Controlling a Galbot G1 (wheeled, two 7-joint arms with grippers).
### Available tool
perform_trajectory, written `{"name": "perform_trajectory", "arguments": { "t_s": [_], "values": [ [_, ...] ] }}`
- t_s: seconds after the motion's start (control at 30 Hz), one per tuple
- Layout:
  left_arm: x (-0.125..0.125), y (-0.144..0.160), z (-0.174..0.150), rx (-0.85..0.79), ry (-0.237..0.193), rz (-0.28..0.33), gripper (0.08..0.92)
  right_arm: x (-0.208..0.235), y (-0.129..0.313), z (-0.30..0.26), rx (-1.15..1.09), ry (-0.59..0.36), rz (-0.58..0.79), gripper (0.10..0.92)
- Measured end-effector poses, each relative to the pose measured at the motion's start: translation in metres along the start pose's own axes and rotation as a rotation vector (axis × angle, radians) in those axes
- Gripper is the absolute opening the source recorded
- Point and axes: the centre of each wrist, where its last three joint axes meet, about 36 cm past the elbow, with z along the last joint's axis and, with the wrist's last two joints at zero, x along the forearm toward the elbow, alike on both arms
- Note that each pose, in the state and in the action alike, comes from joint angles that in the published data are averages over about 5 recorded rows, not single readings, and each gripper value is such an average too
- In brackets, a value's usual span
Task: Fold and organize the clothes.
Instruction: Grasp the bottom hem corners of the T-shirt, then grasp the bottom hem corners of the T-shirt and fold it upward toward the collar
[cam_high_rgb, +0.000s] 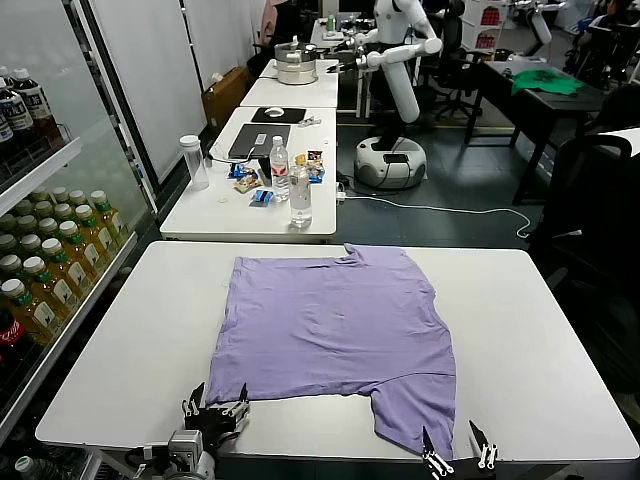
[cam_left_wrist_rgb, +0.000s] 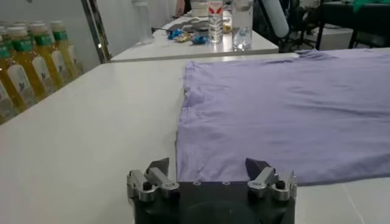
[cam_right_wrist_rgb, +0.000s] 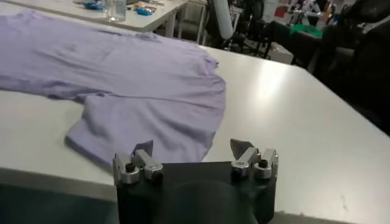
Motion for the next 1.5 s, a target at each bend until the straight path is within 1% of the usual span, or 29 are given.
{"name": "perform_trajectory", "arguments": {
  "t_s": [0.07,0.33,0.57,0.7,0.83,0.97,1.2,1.37,1.5],
  "values": [
    [0.001,-0.001,0.0,0.003,0.002,0.003,0.764,0.0,0.0,0.001,-0.006,0.004,-0.005,0.707],
    [0.004,-0.003,0.001,0.032,0.01,0.033,0.535,0.0,0.001,0.004,-0.055,0.025,-0.044,0.481],
    [0.006,-0.001,0.0,0.063,0.003,0.05,0.336,0.001,-0.005,-0.003,-0.073,-0.002,-0.067,0.341],
    [0.007,0.002,-0.003,0.083,-0.017,0.061,0.215,0.0,-0.013,-0.017,-0.078,-0.044,-0.071,0.261],
    [0.009,0.007,-0.013,0.1,-0.068,0.068,0.126,-0.002,-0.025,-0.039,-0.078,-0.107,-0.061,0.176],
    [0.012,0.013,-0.026,0.115,-0.124,0.087,0.111,-0.01,-0.037,-0.06,-0.081,-0.171,-0.051,0.128],
    [0.009,0.019,-0.046,0.114,-0.194,0.14,0.111,-0.042,-0.052,-0.093,-0.093,-0.259,-0.04,0.125],
    [-0.008,0.023,-0.055,0.091,-0.227,0.164,0.111,-0.076,-0.061,-0.112,-0.09,-0.301,-0.032,0.125],
    [-0.028,0.027,-0.06,0.064,-0.239,0.168,0.111,-0.104,-0.065,-0.123,-0.087,-0.319,-0.029,0.125]
  ]
}}
